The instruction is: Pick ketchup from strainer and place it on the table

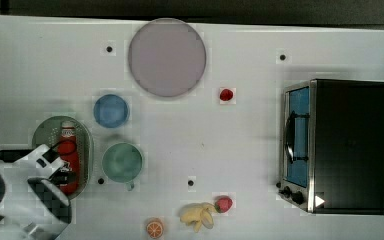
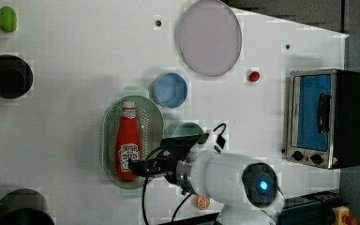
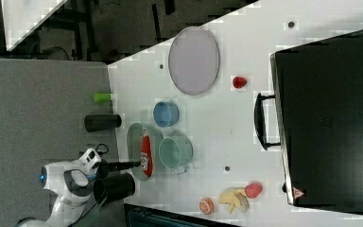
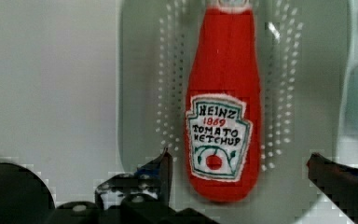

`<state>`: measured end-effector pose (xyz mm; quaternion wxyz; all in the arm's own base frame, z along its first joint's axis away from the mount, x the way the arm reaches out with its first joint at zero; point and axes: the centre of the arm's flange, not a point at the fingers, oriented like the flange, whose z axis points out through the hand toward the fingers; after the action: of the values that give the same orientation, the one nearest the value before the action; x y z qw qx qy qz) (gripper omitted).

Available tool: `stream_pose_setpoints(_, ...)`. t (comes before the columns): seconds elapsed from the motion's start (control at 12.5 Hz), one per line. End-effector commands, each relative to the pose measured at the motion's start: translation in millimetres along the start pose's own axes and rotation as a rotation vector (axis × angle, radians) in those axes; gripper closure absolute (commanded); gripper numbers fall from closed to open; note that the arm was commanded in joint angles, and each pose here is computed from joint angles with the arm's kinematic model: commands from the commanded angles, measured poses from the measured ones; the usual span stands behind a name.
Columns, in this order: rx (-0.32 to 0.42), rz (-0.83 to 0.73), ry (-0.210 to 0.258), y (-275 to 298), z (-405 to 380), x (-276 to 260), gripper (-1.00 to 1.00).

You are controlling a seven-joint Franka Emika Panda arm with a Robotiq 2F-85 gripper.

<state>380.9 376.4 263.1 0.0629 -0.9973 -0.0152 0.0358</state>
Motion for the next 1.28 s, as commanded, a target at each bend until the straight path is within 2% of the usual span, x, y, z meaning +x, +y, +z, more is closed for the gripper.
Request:
stream_pose_setpoints(0.08, 0.051, 0.07, -0.002, -3, 21, 6, -1.0)
stream_pose_setpoints(0.32, 0.062, 0.102, -0.017, -1, 51, 6, -1.0)
stream_pose_setpoints(0.72, 0.041, 0.106, -0.007, 5, 82, 12, -1.0)
stream_pose_setpoints(0.8, 0.038, 0.107, -0.01, 5, 86, 14, -0.91)
stream_pose_setpoints(1.04, 0.044, 0.112, -0.007, -2, 93, 19, -0.23)
stream_pose_setpoints(1.28, 0.046, 0.1, 0.025, -6, 76, 20, -0.22)
